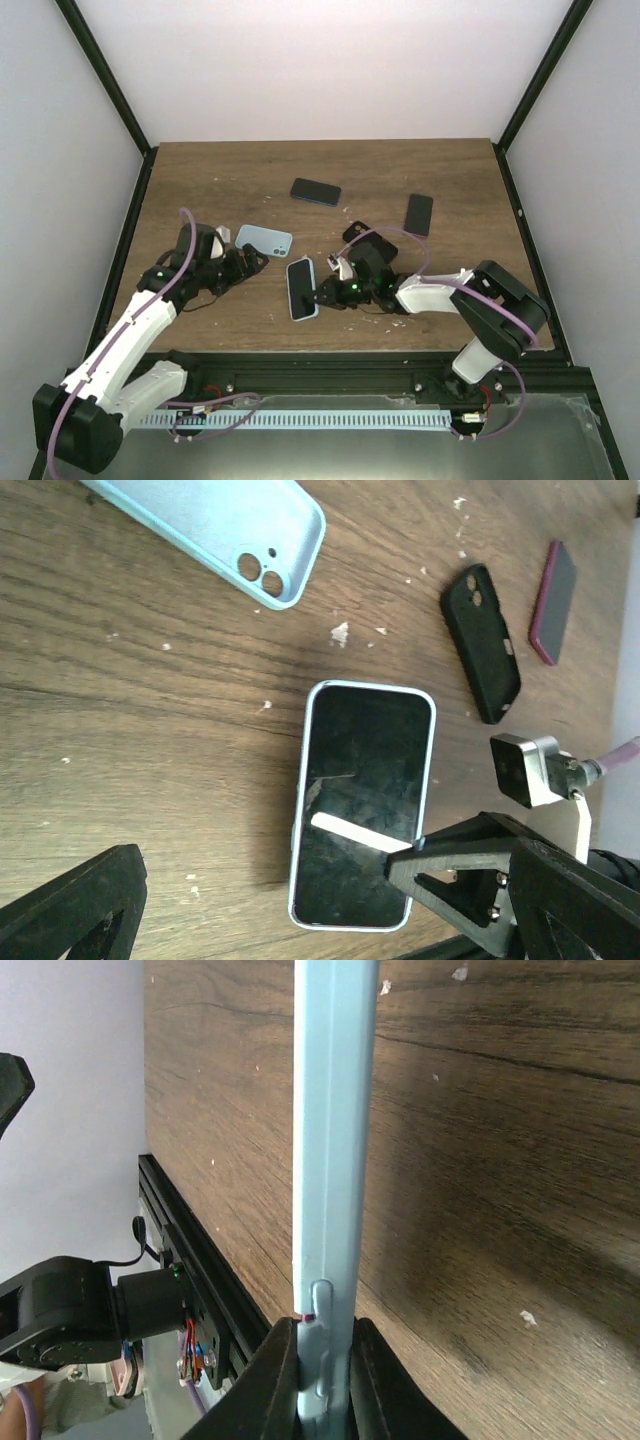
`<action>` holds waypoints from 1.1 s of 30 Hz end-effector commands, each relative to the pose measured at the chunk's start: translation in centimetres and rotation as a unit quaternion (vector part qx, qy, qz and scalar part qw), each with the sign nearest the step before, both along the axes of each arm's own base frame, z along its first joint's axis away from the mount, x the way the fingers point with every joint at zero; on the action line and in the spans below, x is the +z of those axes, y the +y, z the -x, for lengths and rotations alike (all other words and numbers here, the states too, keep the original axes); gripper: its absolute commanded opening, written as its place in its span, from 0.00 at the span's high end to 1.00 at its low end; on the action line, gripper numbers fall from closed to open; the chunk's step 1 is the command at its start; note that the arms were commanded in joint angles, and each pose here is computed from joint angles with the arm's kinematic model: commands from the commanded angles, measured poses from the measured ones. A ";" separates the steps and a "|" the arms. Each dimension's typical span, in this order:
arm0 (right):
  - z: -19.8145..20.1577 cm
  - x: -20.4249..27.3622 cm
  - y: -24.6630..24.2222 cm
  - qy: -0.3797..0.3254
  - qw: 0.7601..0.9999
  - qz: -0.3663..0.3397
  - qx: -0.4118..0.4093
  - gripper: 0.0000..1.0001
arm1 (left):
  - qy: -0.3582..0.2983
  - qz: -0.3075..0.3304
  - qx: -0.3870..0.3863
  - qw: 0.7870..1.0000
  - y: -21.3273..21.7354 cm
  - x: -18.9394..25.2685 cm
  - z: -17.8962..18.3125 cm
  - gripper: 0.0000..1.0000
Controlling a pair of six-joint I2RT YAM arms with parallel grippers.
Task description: Put the phone into the phone case
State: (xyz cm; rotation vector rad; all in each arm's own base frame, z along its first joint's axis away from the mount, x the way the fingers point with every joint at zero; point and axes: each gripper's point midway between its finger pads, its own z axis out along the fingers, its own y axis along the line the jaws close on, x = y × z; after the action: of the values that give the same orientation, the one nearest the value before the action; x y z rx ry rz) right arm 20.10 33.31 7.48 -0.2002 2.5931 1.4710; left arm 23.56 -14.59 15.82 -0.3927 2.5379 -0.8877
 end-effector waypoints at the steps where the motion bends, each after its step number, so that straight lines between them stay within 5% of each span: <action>1: -0.8 2.5 1.9 -0.031 0.998 -0.038 0.032 0.93 | -0.002 -0.038 0.015 0.999 1.4 -0.8 0.0 0.00; 11: -0.9 -0.7 1.0 0.002 1.000 0.014 0.011 0.85 | 0.011 -0.038 0.015 0.999 1.4 -1.7 0.0 0.00; 18: -2.3 -0.8 -0.4 -0.026 0.997 0.067 -0.007 0.56 | -0.001 -0.046 0.033 0.998 1.9 -1.6 -0.8 0.01; 27: -7.8 2.9 -6.8 -0.104 0.984 0.118 -0.084 0.01 | 0.039 -0.048 0.050 0.997 1.5 -4.2 -2.5 0.11; 33: -13.8 4.5 -13.4 -0.135 0.952 0.206 -0.180 0.00 | 0.028 -0.032 0.037 0.998 0.5 -5.3 -3.8 0.09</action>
State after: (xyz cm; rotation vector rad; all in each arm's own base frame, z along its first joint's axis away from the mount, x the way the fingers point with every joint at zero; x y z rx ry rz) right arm 30.68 24.48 11.31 -0.0446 2.5063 0.9764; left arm 26.08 -13.63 10.49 -0.5131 2.6318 -0.7328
